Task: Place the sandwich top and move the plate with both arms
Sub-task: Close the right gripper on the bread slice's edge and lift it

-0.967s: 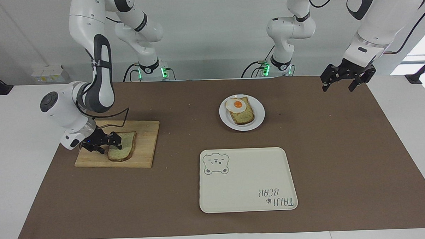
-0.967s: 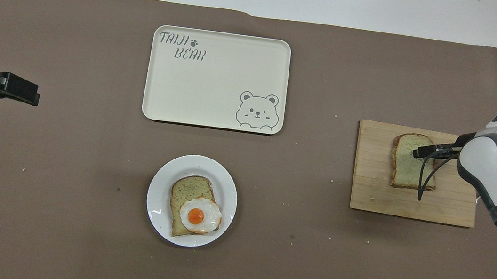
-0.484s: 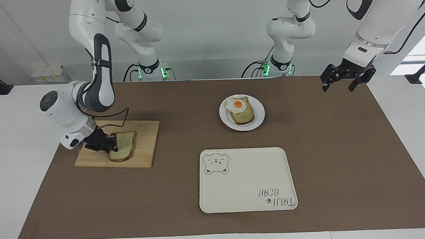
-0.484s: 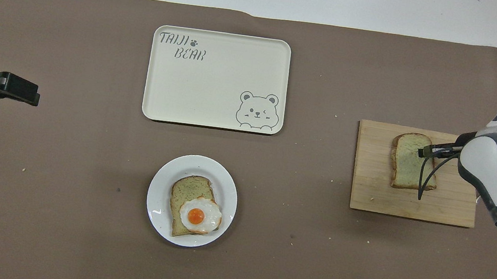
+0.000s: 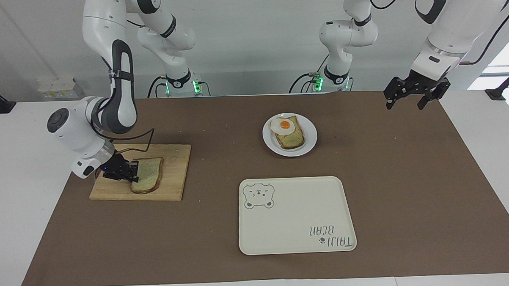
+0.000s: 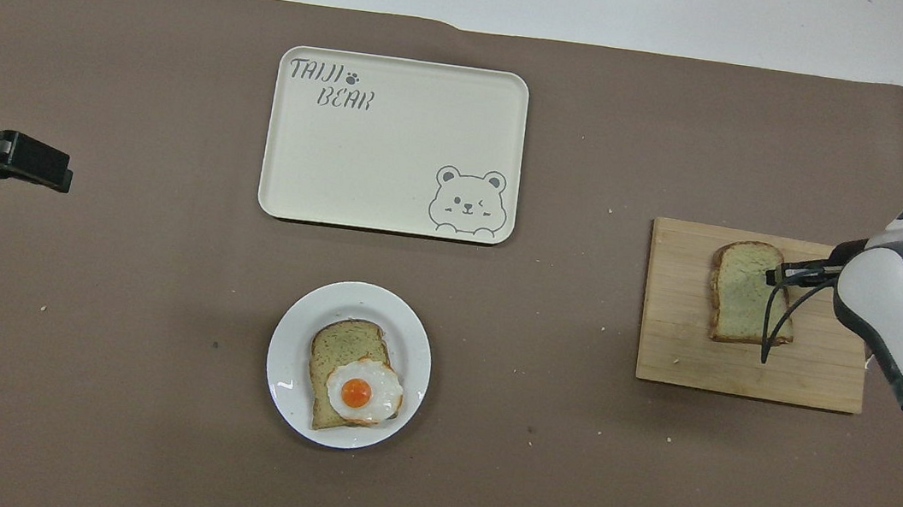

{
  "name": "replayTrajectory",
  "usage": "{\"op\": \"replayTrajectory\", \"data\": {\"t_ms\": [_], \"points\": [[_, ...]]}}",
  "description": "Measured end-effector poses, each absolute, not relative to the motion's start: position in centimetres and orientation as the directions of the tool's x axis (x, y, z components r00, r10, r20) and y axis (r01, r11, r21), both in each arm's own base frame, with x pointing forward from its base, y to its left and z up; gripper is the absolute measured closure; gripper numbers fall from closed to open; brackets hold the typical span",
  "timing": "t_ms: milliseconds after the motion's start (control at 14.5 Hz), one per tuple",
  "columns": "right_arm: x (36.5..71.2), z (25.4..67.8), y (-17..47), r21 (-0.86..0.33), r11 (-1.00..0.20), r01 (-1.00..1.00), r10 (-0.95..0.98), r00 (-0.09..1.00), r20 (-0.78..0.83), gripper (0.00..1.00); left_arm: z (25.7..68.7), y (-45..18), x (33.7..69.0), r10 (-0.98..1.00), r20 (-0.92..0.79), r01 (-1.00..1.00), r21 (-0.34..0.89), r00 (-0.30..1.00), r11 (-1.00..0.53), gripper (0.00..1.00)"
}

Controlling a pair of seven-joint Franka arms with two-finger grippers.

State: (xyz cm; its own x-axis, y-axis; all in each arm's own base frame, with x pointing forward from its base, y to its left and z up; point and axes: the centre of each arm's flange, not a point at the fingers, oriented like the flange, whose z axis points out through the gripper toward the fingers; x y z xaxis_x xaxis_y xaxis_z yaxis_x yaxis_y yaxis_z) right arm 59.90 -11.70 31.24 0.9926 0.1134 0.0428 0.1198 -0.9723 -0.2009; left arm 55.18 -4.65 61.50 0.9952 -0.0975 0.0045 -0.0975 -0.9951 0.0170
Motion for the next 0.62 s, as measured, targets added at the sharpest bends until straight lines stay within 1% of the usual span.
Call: {"op": "replayTrajectory", "data": {"t_ms": [345,622], "points": [[60.3,31.8,-11.2,-0.206,-0.97,0.131,0.124,0.991,0.045,0.89,61.5,-4.7,55.2,-0.097,0.004,-0.098,0.017,0.995,-0.995,0.0],[61.2,34.9,-10.0,-0.246,-0.955,0.164,0.167,0.986,0.011,0.89,61.5,-4.6,55.2,-0.097,0.004,-0.098,0.017,0.995,-0.995,0.0]]}}
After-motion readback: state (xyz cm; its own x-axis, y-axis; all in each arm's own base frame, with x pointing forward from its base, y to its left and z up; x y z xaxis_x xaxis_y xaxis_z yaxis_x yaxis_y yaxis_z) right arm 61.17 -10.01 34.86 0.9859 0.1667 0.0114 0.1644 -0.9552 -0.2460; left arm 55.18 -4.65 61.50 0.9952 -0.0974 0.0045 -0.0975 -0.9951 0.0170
